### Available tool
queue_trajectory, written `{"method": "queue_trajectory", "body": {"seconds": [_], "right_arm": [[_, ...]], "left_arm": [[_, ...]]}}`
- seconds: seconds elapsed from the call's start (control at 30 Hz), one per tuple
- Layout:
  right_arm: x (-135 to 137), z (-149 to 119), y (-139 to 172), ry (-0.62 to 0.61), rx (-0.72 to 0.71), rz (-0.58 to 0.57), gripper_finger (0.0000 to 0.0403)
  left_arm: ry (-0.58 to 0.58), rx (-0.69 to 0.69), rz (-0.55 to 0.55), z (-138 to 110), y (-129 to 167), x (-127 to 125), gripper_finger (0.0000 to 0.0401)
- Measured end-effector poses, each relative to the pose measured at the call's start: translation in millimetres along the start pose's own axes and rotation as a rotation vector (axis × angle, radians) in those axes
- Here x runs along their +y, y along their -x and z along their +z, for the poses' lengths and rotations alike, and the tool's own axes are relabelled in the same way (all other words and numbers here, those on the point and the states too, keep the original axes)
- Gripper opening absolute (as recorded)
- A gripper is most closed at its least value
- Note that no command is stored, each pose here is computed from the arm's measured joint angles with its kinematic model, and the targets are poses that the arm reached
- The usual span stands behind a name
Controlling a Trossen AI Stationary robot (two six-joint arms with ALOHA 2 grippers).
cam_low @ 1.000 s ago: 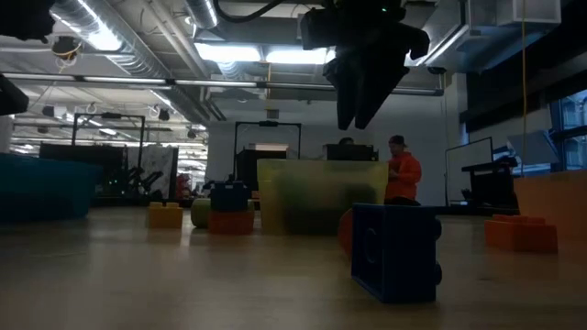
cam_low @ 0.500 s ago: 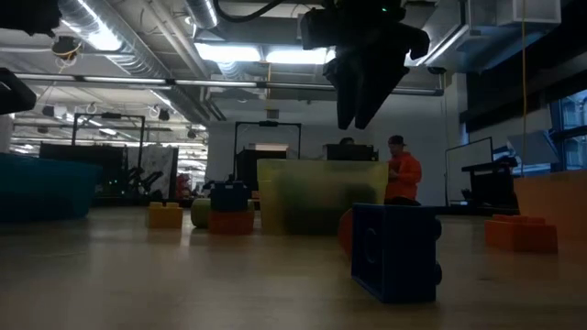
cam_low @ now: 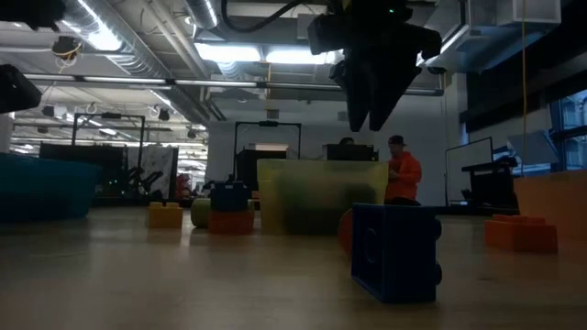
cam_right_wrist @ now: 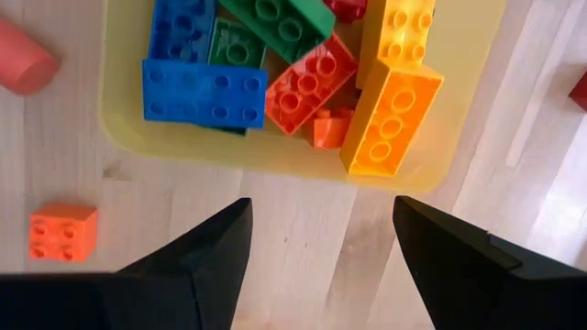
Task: Sort blocks by size
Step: Put the red 4 stud game piece into the orange bin
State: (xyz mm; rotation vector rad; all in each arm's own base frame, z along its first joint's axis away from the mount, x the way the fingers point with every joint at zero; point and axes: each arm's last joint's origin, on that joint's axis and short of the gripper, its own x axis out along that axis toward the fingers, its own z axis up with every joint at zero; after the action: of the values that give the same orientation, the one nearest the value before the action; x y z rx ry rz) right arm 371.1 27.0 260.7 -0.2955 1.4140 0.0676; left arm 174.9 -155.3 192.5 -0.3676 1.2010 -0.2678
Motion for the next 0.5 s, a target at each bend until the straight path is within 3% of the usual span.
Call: {"method": "queue_trajectory", "body": {"seconds": [0.5], "right_arm": [[0.0, -0.2, 0.0, -0.002, 0.002, 0.000, 0.0266]], "left_arm": [[-0.038, 0.074, 0.085, -8.5, -23.8, -0.3, 0.0249]]}}
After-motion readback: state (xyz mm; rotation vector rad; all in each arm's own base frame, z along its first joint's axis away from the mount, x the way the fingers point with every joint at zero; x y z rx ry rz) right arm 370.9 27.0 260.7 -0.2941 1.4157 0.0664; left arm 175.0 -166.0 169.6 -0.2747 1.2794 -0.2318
